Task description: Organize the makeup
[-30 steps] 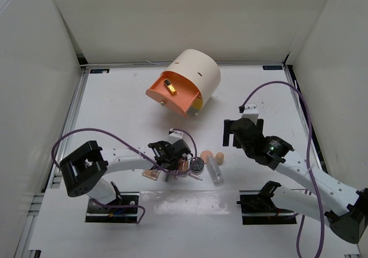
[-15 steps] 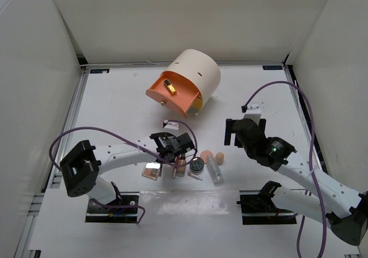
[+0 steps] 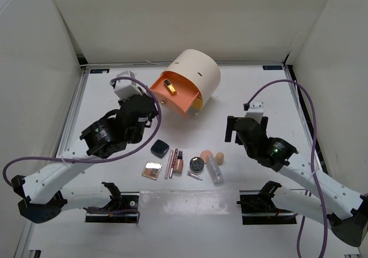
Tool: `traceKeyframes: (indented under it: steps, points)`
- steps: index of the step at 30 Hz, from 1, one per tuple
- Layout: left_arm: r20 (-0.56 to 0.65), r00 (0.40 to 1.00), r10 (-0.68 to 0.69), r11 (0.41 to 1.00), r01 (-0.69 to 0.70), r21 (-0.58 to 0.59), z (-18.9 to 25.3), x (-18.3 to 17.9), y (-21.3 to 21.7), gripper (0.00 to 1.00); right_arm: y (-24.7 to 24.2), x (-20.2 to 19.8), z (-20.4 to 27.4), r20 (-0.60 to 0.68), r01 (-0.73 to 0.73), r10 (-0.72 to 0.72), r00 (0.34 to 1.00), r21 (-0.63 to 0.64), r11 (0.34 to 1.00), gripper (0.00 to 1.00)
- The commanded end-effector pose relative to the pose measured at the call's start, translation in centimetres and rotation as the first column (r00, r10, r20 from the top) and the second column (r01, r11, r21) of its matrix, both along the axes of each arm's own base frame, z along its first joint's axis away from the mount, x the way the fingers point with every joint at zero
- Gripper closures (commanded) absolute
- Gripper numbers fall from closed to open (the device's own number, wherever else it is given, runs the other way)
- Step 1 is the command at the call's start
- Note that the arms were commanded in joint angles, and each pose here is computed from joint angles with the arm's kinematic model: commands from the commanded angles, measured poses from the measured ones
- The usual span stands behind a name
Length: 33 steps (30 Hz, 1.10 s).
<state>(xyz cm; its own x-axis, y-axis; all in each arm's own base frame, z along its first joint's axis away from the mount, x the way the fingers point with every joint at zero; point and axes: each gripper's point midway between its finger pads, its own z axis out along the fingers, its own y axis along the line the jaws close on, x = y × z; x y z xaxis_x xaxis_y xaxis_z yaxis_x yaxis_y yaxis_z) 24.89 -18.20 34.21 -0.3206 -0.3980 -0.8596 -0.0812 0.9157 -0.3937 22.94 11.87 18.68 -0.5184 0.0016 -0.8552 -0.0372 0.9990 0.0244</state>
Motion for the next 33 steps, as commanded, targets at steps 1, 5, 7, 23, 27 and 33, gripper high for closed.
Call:
traceKeyframes:
  steps: [1,5,7,23,27,33]
  points:
    - [0.209,0.977,0.027,0.999,-0.031,0.016,5.0,3.8,-0.8,0.83,0.1,1.1,1.8,0.069,0.028,-0.029,0.997,0.015,0.999,0.01]
    - [0.238,0.969,0.072,0.996,-0.058,-0.065,6.5,8.7,-3.0,0.82,0.1,1.4,1.8,0.072,0.039,-0.04,0.997,0.007,0.999,0.01]
    - [0.215,0.973,0.081,0.994,-0.064,-0.088,5.3,11.0,-4.4,0.82,0.2,1.5,1.8,0.071,0.044,-0.044,0.997,0.011,0.999,0.01]
    - [-0.002,0.997,0.08,0.974,-0.079,-0.21,-1.9,17.4,-4.5,0.5,-0.4,1.1,1.4,0.052,0.058,-0.058,0.997,-0.006,0.998,0.01]
    - [-0.006,0.999,0.032,0.98,-0.033,-0.198,-1.8,16.8,-4.9,0.29,-0.8,0.7,1.1,0.039,0.064,-0.063,0.997,-0.019,0.998,0.01]
    - [0.021,0.999,-0.041,0.981,0.044,-0.187,0.4,14.0,-3.9,0.1,-1.2,0.4,1.2,0.045,0.065,-0.064,0.997,-0.009,0.998,0.01]
